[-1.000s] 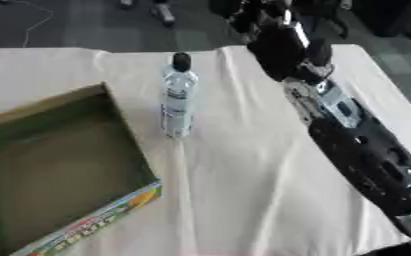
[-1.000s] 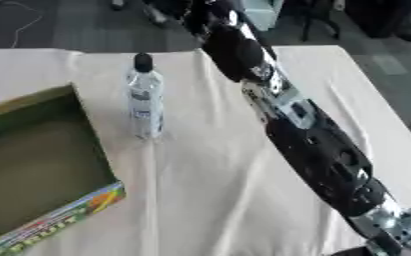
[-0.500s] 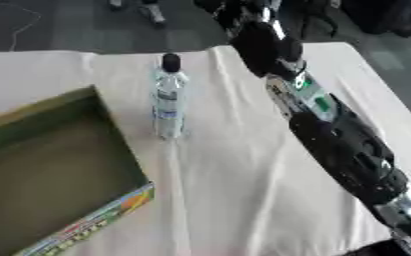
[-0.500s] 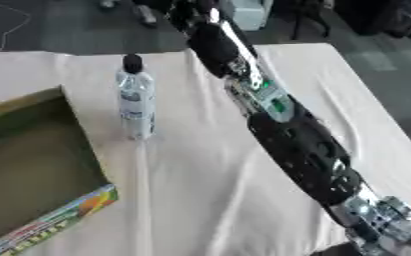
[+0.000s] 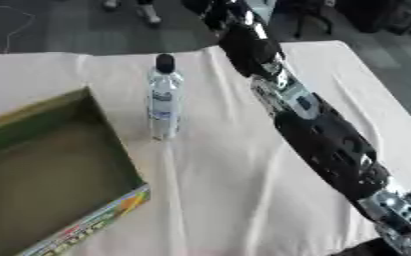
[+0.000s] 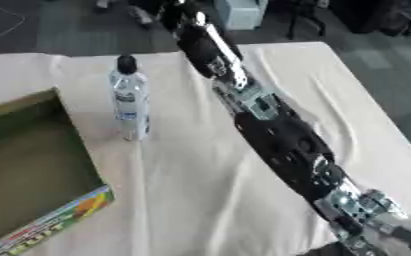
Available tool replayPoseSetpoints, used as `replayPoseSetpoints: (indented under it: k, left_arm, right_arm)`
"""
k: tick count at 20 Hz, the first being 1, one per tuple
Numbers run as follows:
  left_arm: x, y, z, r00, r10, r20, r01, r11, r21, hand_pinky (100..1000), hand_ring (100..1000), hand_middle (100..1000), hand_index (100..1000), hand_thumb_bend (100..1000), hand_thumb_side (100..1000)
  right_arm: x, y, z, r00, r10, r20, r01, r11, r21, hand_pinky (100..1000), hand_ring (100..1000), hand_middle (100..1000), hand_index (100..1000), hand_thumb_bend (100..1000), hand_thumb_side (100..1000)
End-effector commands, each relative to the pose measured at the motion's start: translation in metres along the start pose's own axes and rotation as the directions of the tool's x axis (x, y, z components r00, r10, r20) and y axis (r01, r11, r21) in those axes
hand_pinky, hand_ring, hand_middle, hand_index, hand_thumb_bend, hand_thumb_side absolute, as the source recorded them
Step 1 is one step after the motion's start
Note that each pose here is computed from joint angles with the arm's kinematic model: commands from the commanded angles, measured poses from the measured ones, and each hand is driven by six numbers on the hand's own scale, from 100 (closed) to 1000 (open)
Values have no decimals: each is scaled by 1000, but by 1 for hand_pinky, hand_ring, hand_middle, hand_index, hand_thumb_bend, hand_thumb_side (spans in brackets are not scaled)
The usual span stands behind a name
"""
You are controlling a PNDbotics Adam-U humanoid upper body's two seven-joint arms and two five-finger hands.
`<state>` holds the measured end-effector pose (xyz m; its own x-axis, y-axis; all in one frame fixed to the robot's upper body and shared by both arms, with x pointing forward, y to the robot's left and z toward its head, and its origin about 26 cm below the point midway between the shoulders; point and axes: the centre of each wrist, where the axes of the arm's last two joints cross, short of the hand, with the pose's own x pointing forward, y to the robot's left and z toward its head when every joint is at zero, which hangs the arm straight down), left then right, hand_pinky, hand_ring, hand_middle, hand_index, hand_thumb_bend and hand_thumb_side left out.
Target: Pick up objects on the table and place them in the box.
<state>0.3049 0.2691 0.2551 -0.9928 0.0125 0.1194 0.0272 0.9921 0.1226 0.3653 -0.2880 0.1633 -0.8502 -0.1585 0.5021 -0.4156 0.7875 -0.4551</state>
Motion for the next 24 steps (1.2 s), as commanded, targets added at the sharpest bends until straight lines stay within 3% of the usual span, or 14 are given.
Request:
replayPoseSetpoints:
  k: [1,12,24]
  left_arm:
    - [3,0,-6,1000,7,22,-6,1000,-7,764,837,841,786,159,1000]
    - [3,-1,-9,1000,13,27,-12,1000,-7,765,837,841,787,160,1000]
    - [3,-2,-13,999,25,36,-25,1000,-6,765,837,841,787,160,1000]
  right_arm:
    - [0,-5,-5,989,82,127,-100,984,145,1000,915,949,952,716,741]
    - [-17,-11,5,988,120,97,-135,977,165,1000,908,945,949,723,738]
    - [-30,-30,21,979,196,49,-201,970,139,996,916,940,943,725,738]
